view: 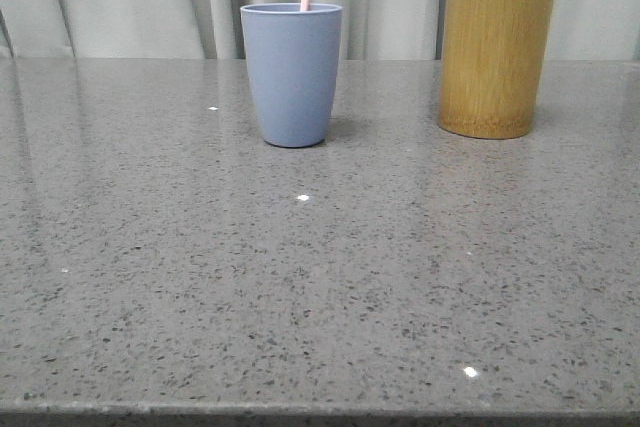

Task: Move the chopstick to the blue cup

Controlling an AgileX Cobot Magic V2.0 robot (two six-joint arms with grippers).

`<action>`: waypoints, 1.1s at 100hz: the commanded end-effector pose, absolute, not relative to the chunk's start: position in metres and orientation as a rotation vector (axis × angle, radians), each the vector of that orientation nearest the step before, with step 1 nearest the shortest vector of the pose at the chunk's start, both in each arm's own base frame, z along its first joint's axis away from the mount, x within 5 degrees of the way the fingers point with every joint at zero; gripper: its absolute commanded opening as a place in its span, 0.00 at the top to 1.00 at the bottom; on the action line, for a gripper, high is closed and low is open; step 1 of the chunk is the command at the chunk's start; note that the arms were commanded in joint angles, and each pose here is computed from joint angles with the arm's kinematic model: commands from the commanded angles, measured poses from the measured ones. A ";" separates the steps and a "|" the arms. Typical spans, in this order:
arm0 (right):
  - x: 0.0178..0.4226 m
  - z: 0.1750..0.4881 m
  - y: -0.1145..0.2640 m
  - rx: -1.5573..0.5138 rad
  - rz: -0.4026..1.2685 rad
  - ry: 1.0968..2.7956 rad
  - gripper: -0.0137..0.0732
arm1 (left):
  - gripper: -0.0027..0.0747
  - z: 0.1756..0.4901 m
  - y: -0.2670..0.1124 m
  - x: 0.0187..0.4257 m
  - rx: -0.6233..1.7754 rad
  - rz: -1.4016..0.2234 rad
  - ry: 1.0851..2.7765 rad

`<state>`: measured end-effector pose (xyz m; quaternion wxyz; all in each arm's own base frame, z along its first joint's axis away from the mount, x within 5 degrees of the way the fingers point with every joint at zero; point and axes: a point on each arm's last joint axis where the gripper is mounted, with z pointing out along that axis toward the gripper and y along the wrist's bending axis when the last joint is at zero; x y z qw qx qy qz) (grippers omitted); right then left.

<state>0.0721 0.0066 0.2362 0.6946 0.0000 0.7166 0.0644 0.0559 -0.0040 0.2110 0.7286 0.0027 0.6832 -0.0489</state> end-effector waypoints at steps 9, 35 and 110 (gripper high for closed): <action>0.064 0.237 0.006 0.073 0.241 1.449 0.92 | 0.99 0.218 -0.004 0.052 0.001 -0.127 1.391; 0.060 0.235 0.005 0.061 0.220 1.438 0.92 | 0.99 0.218 -0.004 0.052 0.001 -0.127 1.391; 0.056 0.210 0.005 -0.025 0.124 1.441 0.92 | 0.99 0.218 -0.004 0.052 0.001 -0.127 1.391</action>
